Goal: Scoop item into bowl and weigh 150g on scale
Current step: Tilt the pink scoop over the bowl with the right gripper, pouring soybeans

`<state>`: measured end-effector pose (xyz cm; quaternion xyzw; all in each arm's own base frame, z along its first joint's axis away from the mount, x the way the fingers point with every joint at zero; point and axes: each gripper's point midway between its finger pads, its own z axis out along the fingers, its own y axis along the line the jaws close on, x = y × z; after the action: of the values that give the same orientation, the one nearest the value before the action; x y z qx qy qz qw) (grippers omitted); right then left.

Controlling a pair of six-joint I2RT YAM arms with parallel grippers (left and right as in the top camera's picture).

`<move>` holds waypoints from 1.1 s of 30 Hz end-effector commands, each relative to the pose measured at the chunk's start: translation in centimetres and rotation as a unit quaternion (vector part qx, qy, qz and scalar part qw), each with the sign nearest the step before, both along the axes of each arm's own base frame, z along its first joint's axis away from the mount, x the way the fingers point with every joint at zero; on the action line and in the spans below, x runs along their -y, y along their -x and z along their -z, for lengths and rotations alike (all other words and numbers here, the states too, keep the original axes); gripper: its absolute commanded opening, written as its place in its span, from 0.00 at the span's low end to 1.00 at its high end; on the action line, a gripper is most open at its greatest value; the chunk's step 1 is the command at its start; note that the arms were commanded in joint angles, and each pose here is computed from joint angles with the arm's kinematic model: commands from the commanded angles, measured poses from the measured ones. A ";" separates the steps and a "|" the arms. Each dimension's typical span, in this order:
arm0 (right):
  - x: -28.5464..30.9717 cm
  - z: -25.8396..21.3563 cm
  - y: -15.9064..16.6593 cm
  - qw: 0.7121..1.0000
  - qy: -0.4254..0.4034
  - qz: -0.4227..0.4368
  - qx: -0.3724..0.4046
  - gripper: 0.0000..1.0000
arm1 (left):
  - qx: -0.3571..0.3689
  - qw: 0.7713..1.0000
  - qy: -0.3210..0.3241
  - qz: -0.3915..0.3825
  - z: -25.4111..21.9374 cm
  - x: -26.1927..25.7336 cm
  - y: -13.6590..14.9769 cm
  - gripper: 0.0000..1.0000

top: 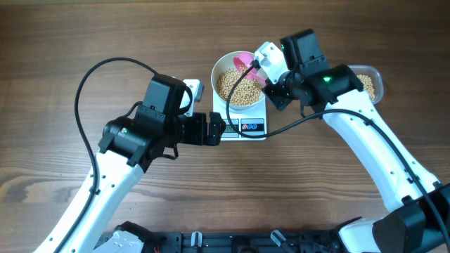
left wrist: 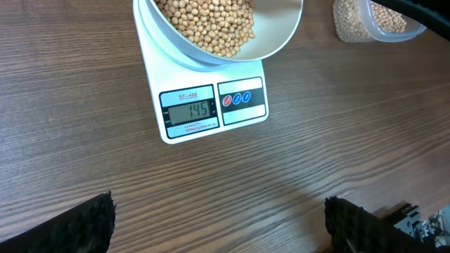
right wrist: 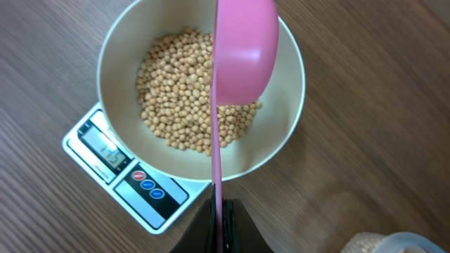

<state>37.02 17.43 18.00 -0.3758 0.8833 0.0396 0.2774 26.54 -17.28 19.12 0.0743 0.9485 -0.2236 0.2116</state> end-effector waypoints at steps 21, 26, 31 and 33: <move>0.3 -1.6 -0.6 0.999 0.018 -0.010 0.041 0.04 | 0.001 1.000 -0.002 0.013 0.2 0.2 0.1 1.00; 0.2 -1.8 -0.8 0.999 0.016 -0.010 0.046 0.04 | 0.001 1.000 -0.002 0.013 0.2 0.2 0.1 1.00; 0.1 -1.9 -0.8 0.999 0.015 -0.010 0.049 0.04 | 0.001 1.000 -0.002 0.013 0.2 0.2 0.1 1.00; 0.1 -1.9 -0.8 0.999 0.015 -0.010 0.049 0.04 | 0.001 1.000 -0.002 0.013 0.2 0.2 0.1 1.00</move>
<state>37.86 17.21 18.40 -0.3826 0.8759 0.0204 0.2934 26.54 -17.28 19.12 0.0743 0.9485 -0.2236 0.2116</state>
